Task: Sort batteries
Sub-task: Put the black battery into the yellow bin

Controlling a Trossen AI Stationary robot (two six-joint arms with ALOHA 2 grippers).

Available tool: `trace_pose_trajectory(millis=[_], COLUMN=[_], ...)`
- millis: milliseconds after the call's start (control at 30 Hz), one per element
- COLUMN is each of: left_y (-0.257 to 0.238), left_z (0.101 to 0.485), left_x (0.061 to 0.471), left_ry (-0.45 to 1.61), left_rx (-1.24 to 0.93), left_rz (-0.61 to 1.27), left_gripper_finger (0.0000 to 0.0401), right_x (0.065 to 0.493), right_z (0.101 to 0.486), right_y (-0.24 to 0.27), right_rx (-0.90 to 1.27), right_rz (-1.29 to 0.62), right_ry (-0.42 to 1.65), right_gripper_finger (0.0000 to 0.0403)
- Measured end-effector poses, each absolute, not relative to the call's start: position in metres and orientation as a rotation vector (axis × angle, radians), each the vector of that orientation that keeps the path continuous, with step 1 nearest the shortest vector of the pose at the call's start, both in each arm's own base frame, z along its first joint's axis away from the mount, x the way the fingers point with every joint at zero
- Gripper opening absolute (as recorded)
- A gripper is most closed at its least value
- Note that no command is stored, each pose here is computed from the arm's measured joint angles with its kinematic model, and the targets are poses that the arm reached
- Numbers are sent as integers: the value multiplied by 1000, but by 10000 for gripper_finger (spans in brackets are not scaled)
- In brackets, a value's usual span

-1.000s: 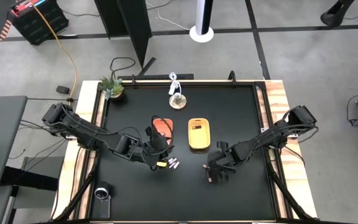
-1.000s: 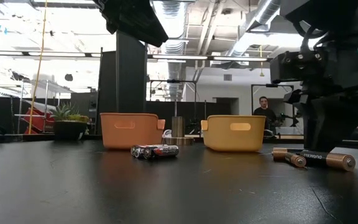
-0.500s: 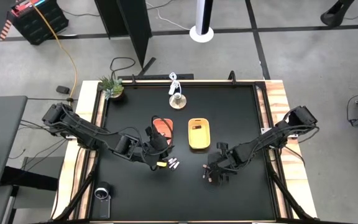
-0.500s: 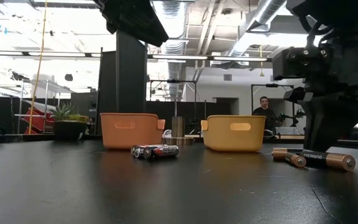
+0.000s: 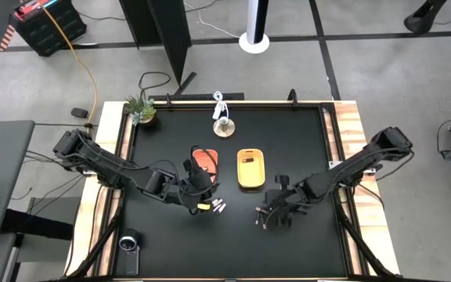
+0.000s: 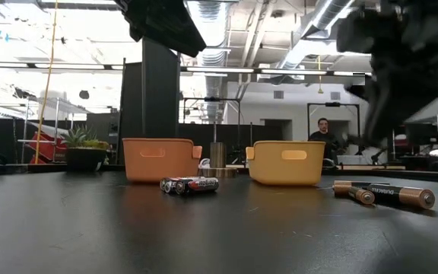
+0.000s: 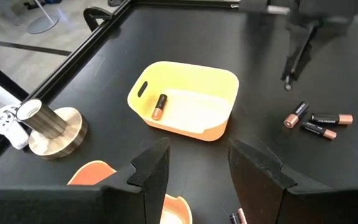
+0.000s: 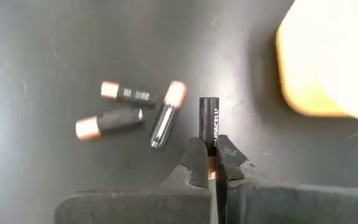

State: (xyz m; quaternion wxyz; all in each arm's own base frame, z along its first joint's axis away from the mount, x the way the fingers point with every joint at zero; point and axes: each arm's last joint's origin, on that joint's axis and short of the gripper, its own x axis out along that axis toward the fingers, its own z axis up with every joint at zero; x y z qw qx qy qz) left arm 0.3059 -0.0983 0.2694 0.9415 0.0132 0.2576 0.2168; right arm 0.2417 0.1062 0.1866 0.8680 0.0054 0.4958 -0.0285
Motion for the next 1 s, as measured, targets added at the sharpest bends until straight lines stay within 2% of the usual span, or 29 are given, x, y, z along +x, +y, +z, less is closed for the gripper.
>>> trace_pose_trajectory(millis=[233,400,600,800,1000], left_y=[-99,-99,-100,-100,-100], left_z=[269,269,269,269,269], left_x=[306,306,305,305,305], left_ry=[531,530,525,523,523], left_rx=[13,7,-22,-27,-27], left_rz=[426,427,434,434,435], left_gripper_finger=[157,157,157,157,157], right_x=[249,265,281,293,298], right_z=[225,237,219,191,180], right_y=[82,55,20,5,6], right_rx=[-91,-190,-247,-284,-309], right_rz=[-139,-190,-252,-236,-195], right_ry=[850,825,940,1063,1094], right_gripper_finger=[0,3,4,7,39])
